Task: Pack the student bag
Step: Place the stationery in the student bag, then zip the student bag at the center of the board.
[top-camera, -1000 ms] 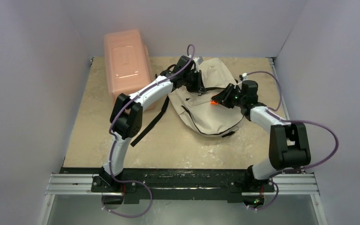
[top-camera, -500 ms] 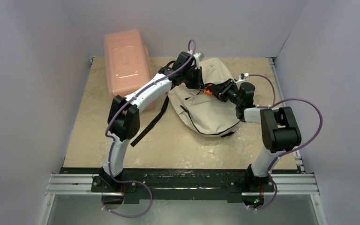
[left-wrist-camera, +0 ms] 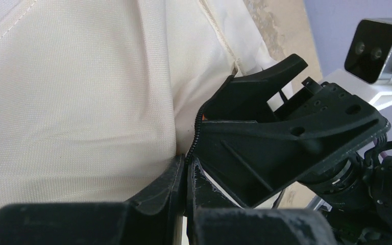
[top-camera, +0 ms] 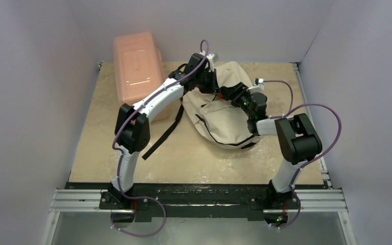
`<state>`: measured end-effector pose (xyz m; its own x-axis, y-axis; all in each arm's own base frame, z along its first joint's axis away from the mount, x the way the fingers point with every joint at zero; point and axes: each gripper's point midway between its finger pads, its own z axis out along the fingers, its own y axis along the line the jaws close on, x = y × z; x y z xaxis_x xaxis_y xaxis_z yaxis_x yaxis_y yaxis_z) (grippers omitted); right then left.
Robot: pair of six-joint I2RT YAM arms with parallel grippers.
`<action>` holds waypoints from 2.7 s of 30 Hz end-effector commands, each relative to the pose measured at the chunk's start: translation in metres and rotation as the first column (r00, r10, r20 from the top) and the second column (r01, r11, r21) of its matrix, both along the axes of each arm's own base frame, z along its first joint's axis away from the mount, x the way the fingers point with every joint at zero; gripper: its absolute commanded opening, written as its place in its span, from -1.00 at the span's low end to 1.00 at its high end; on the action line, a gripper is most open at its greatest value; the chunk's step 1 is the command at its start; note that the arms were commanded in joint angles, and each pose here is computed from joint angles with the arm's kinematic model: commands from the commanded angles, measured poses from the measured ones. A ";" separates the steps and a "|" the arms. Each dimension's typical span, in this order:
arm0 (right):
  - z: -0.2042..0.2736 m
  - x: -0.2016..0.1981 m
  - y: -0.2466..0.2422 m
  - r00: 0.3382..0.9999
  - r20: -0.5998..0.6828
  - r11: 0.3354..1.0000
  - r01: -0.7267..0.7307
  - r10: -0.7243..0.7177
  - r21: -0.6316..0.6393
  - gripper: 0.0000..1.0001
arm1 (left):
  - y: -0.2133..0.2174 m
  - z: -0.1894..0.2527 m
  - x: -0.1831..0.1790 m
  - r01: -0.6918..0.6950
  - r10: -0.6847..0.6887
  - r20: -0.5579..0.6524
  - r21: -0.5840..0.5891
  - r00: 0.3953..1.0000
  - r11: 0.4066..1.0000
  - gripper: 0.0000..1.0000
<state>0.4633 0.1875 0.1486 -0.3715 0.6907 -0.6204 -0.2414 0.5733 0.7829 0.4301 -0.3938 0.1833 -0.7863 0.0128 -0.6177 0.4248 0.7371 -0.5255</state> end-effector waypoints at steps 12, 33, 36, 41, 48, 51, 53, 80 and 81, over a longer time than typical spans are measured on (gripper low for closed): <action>-0.021 -0.033 -0.036 0.990 -0.120 0.936 0.026 -0.073 -0.351 0.16 | -0.005 0.034 -0.027 0.088 -0.091 -0.029 -0.105 0.995 0.991 -1.00; -0.001 0.013 -0.012 0.987 -0.151 0.999 0.052 -0.053 -0.011 -0.53 | 0.003 -0.009 -0.025 0.050 -0.052 -0.092 -0.030 0.994 0.998 -1.00; 0.000 0.008 -0.016 0.985 -0.167 0.988 0.071 -0.048 0.135 -0.39 | 0.003 -0.025 -0.024 0.042 -0.042 -0.127 -0.007 0.991 0.999 -1.00; -0.015 -0.005 -0.018 0.963 -0.267 0.991 0.057 -0.023 0.121 -0.42 | 0.008 -0.055 -0.023 0.041 -0.028 -0.176 0.070 0.984 0.997 -1.00; -0.016 -0.043 -0.063 0.938 -0.323 0.970 0.046 -0.123 -0.237 -0.34 | 0.016 -0.066 -0.027 0.051 -0.026 -0.199 0.123 0.980 0.991 -0.64; 0.030 -0.054 -0.075 0.982 -0.157 0.868 0.013 -0.105 -0.497 0.31 | 0.025 -0.014 -0.039 0.061 -0.047 -0.143 0.092 0.989 0.994 -0.07; 0.046 -0.054 -0.069 0.993 -0.103 0.849 -0.013 -0.049 -0.529 0.64 | 0.034 0.015 -0.048 0.051 -0.042 -0.104 0.083 0.994 0.995 0.16; 0.029 -0.055 0.108 0.633 -0.091 0.021 -0.167 0.768 -0.986 0.30 | 0.186 0.023 -0.155 -0.213 0.216 -0.008 0.126 0.976 0.969 0.08; 0.025 -0.055 0.109 0.631 -0.106 0.007 -0.174 0.769 -0.985 0.32 | 0.185 0.021 -0.155 -0.206 0.210 -0.015 0.123 0.978 0.971 0.08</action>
<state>0.4061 0.2963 0.1696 0.0606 -0.6063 -0.7929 -0.8427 0.3947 -0.3662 0.2729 -0.2077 0.1933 -0.8289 -0.0947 -0.5513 0.1907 0.8787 -0.4377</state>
